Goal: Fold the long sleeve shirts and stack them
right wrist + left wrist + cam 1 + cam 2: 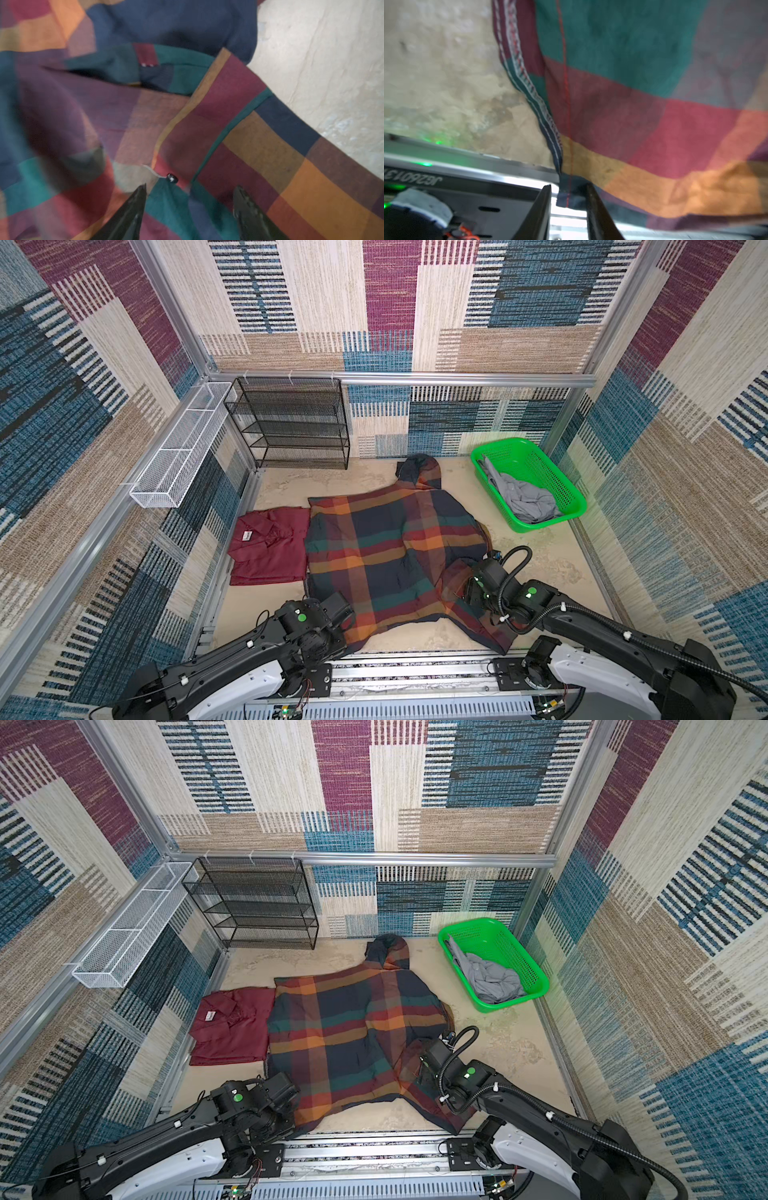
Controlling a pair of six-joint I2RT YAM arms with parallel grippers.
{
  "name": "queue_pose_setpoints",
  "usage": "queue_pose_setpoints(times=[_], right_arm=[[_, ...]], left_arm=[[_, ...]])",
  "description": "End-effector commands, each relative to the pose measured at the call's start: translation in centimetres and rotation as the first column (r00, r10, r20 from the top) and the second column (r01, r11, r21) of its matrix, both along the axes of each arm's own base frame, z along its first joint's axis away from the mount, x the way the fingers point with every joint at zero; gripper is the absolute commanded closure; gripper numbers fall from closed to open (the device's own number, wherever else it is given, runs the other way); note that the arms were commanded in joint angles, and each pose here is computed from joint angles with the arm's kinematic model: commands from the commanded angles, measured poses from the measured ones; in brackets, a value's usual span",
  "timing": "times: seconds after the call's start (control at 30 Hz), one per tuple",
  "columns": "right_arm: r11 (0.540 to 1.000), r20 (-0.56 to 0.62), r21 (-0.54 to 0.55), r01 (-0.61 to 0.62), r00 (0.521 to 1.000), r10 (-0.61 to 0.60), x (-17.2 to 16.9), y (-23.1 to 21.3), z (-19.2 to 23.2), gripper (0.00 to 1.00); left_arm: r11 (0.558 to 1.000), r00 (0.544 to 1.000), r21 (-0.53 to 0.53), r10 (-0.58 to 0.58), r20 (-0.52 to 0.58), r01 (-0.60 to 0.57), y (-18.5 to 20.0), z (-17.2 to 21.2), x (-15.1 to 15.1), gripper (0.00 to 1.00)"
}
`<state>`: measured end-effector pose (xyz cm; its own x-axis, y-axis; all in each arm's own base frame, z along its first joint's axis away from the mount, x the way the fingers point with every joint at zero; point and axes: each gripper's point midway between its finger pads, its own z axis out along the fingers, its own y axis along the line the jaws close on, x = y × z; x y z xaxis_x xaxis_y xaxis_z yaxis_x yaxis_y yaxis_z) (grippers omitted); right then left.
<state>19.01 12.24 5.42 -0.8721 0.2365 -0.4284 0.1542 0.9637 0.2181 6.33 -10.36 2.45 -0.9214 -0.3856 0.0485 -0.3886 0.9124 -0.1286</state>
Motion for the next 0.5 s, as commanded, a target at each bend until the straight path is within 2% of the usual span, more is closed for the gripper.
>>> queue_pose_setpoints(times=[0.0,0.3,0.47], right_arm=[[1.0,0.064,-0.02,0.012,0.998,-0.011,1.4,0.1,0.1,0.32],[1.0,0.045,-0.019,-0.004,0.999,0.005,1.3,0.3,-1.7,0.39],[1.0,0.04,-0.018,0.008,0.999,-0.008,1.0,0.0,-2.2,0.37]], left_arm=[[0.999,1.0,0.053,0.012,0.008,-0.012,1.0,-0.3,-0.1,0.67],[0.999,0.999,0.022,0.034,0.014,-0.034,0.9,-1.8,-0.4,0.7],[1.0,0.998,0.013,-0.005,0.069,0.004,0.1,-0.9,0.8,0.66]])
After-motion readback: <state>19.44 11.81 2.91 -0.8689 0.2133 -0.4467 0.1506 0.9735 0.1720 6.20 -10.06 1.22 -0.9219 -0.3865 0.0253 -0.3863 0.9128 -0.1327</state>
